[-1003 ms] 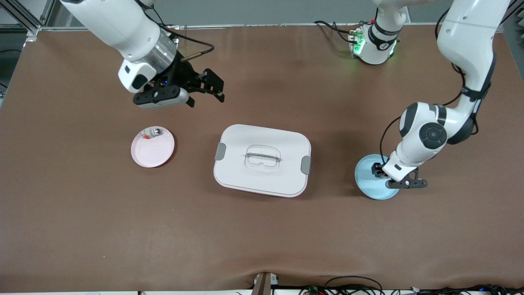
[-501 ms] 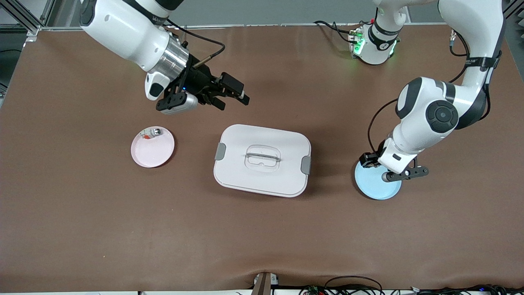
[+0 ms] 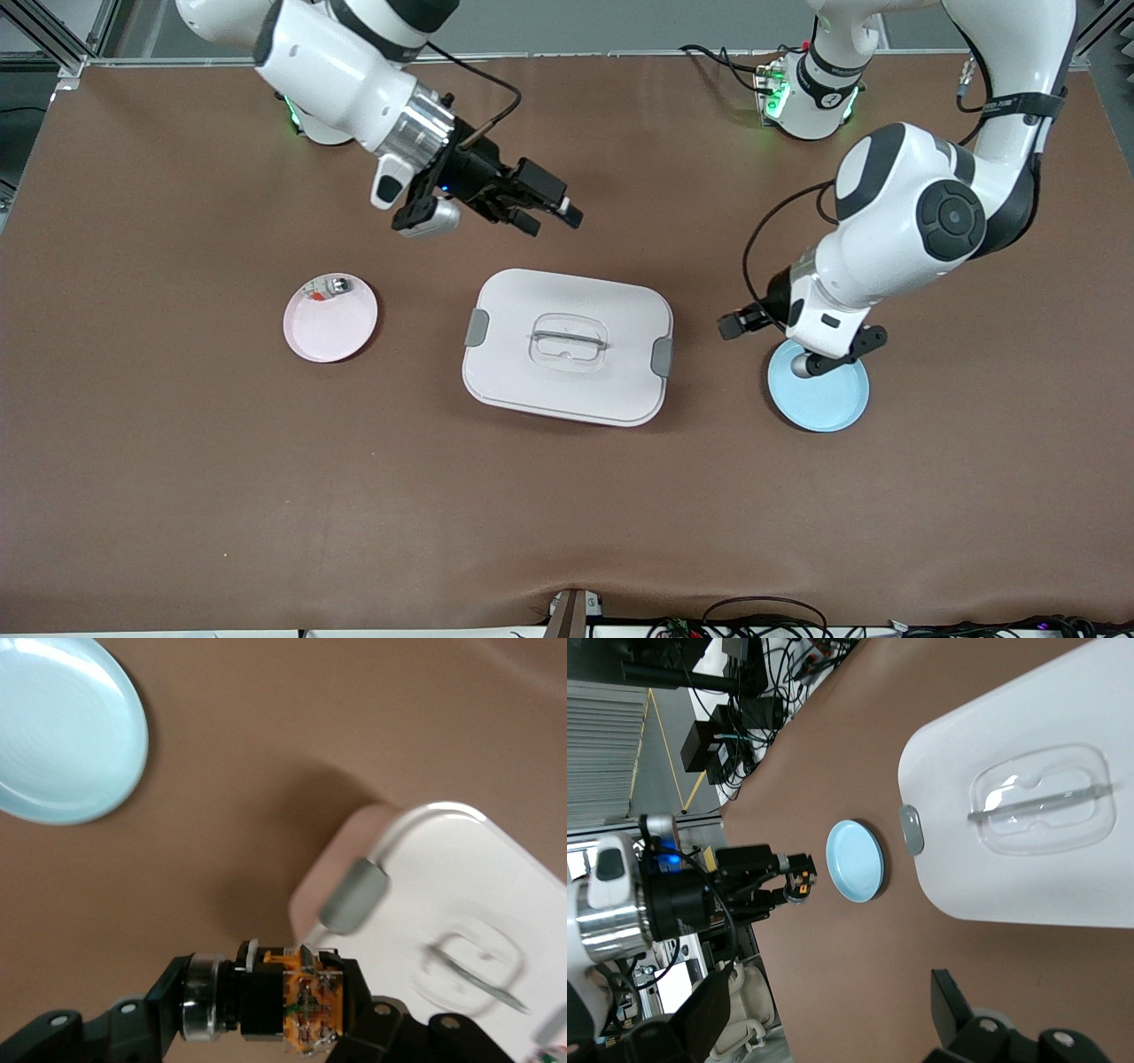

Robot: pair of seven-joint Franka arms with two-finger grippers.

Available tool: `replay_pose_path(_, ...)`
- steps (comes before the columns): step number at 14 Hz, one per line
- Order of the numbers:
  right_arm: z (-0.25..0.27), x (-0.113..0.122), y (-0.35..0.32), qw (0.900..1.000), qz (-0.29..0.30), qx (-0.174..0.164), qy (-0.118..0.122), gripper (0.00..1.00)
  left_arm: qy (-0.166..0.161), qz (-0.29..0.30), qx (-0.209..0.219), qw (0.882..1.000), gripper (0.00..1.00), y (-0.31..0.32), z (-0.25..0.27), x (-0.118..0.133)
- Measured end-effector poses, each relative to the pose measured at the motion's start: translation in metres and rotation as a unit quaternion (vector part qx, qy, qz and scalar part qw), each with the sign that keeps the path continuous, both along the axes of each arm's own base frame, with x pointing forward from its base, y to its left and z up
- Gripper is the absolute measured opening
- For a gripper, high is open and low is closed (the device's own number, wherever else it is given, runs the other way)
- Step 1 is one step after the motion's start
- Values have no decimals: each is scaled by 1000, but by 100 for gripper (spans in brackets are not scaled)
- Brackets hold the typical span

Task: Transfer orange switch to right arm and place
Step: 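Carry the switch over the box while the right gripper approaches it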

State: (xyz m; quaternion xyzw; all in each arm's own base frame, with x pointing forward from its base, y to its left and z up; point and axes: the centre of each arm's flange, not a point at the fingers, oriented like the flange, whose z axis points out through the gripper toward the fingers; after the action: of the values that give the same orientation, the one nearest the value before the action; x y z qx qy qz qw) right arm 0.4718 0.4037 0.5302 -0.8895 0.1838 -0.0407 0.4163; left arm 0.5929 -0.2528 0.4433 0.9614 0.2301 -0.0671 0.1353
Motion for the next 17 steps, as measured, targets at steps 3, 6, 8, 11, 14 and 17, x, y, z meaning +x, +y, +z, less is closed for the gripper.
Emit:
replay_pose_path(3,-9,-11,9,1000,-15,6,2,100,27,60,-41,997,72,-26,18,-5)
replay_pose_path(6,-14,-18,13,999,-38,14,-4,100,62,125,-61,988,72,-56,28,-9)
replay_pose_path(8,-19,-23,19,999,-42,15,-9,100,87,164,-68,980,72,-76,28,-10)
replay_pose_path(11,-27,-22,22,999,-44,11,-6,100,123,206,-74,968,72,-98,23,-13)
replay_pose_path(14,-36,-18,26,999,-48,8,2,100,152,234,-97,955,72,-106,31,-13)
replay_pose_path(17,-38,-9,31,998,-55,11,3,100,176,253,-108,945,72,-117,37,-19)
